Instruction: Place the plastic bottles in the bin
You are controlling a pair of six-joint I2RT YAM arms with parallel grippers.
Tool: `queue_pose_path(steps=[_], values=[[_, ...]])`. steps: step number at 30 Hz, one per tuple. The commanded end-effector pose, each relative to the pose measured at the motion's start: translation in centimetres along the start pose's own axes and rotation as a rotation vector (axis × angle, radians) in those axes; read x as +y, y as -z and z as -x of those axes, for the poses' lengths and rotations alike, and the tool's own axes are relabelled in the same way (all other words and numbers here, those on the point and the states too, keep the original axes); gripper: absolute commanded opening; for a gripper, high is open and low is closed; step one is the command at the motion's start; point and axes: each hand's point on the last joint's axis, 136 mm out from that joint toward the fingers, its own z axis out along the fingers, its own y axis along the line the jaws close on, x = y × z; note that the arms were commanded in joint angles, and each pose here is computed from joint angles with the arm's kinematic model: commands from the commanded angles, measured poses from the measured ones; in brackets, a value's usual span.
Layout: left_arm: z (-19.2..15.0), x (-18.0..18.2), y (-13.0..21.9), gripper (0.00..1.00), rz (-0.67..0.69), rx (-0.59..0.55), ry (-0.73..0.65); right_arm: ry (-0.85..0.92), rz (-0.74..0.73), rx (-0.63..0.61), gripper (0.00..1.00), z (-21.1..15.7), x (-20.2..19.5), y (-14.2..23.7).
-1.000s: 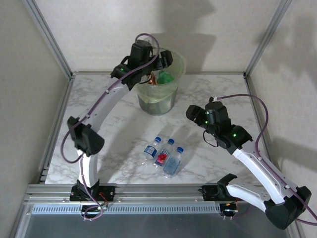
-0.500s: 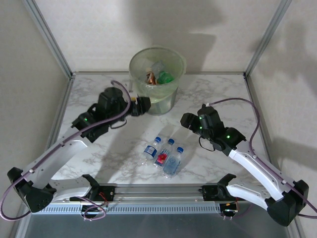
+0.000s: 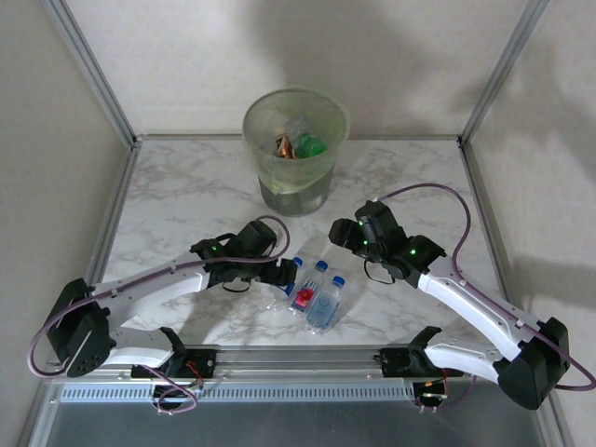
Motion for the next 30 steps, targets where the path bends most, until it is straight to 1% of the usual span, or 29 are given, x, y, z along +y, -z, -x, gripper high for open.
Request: queue_pose_path(steps=[1, 4, 6, 13, 17, 22, 27, 30], values=[[-1.8, 0.6, -1.4, 0.83, 0.012, 0.062, 0.019, -0.009, 0.014, -0.017, 0.73, 0.5, 0.7, 0.3], [-2.8, 0.7, -2.0, 0.79, -0.006, 0.093, 0.048, -0.008, 0.017, -0.022, 0.73, 0.6, 0.8, 0.4], [-3.4, 1.0, -2.3, 0.79, -0.003, 0.107, 0.056, -0.007, 0.016, -0.021, 0.73, 0.6, 0.8, 0.3], [-4.8, 1.8, -3.5, 0.84, 0.010, 0.150, 0.063, -0.001, 0.019, -0.023, 0.73, 0.8, 1.1, 0.3], [-5.4, 2.1, -4.6, 0.83, 0.022, 0.171, 0.066, 0.001, 0.023, -0.027, 0.73, 1.0, 1.3, 0.3], [-5.9, 2.6, -5.8, 0.79, 0.040, 0.193, 0.065, 0.000, 0.028, -0.020, 0.73, 0.9, 1.5, 0.2], [-5.8, 2.9, -6.1, 0.67, 0.054, 0.188, 0.062, 0.004, 0.032, -0.015, 0.73, 1.0, 1.8, 0.0], [-5.3, 2.9, -5.8, 0.64, 0.062, 0.171, 0.058, 0.005, 0.032, -0.016, 0.73, 1.1, 1.9, 0.0]])
